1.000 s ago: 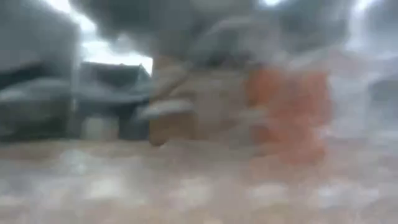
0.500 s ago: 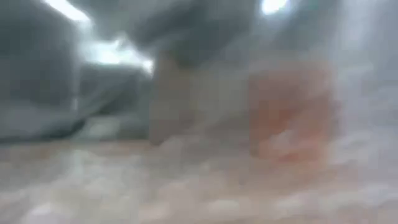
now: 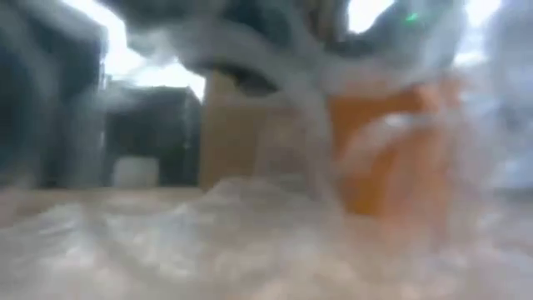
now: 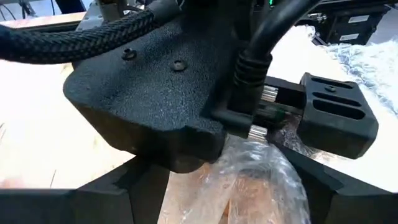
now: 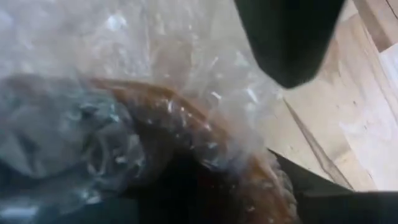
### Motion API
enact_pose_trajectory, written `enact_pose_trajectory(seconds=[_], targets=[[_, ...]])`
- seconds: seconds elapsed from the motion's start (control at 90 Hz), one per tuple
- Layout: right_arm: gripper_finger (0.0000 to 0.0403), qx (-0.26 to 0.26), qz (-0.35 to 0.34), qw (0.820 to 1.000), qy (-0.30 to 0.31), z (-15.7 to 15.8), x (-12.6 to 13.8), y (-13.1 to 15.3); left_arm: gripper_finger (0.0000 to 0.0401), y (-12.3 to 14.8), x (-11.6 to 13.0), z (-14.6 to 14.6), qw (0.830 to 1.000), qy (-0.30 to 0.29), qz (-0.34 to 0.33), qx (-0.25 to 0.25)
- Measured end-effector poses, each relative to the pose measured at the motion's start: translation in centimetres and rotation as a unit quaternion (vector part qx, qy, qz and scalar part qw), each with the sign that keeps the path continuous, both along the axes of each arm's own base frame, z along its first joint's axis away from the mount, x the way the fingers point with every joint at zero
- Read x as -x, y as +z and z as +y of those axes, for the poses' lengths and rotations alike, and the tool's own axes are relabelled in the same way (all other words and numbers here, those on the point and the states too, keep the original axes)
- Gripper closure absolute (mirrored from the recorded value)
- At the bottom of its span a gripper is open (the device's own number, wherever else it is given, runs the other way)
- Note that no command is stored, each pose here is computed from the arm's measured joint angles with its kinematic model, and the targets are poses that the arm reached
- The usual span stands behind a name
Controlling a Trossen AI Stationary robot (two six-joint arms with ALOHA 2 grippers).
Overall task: Wrap mug
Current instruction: Wrap the orange mug with transparent bubble wrap
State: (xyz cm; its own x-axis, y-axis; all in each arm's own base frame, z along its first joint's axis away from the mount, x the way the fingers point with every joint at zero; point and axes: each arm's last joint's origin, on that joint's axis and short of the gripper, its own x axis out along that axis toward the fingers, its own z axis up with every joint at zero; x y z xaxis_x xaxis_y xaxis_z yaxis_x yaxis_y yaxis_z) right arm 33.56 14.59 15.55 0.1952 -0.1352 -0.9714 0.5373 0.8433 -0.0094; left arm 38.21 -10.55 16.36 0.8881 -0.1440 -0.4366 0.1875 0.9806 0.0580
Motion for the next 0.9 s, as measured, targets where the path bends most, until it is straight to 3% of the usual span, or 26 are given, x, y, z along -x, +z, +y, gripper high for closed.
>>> enact_pose_trajectory(seconds=[0.089, 0.167, 0.244, 0.356, 0.522, 0.644, 0.9], targets=[[0.0218, -0.002, -0.001, 1.000, 0.002, 0.0, -0.1, 0.0, 0.0163, 0.0, 0.0, 0.0, 1.000, 0.000, 0.000, 0.000], [0.0223, -0.005, -0.004, 1.000, 0.009, 0.1, -0.2, -0.1, 0.0163, 0.0, 0.0, 0.0, 1.000, -0.001, 0.000, 0.000], [0.0266, -0.009, -0.005, 1.000, 0.016, 0.1, -0.2, -0.1, 0.0163, 0.0, 0.0, 0.0, 1.000, -0.001, 0.001, 0.001], [0.0369, -0.014, -0.009, 1.000, 0.027, 0.0, -0.4, -0.1, 0.0163, 0.0, 0.0, 0.0, 1.000, 0.000, 0.002, 0.004], [0.0383, -0.025, -0.014, 0.999, 0.025, 0.1, -0.6, 0.0, 0.0163, 0.0, 0.0, 0.0, 1.000, -0.001, 0.002, 0.007], [0.0359, -0.026, -0.019, 0.999, 0.011, 0.2, -0.6, 0.0, 0.0163, 0.0, 0.0, 0.0, 1.000, -0.002, 0.002, 0.004], [0.0233, -0.030, -0.036, 0.999, 0.011, -0.1, 0.0, 1.8, 0.0163, 0.1, 0.0, -0.1, 1.000, -0.005, 0.000, 0.005]])
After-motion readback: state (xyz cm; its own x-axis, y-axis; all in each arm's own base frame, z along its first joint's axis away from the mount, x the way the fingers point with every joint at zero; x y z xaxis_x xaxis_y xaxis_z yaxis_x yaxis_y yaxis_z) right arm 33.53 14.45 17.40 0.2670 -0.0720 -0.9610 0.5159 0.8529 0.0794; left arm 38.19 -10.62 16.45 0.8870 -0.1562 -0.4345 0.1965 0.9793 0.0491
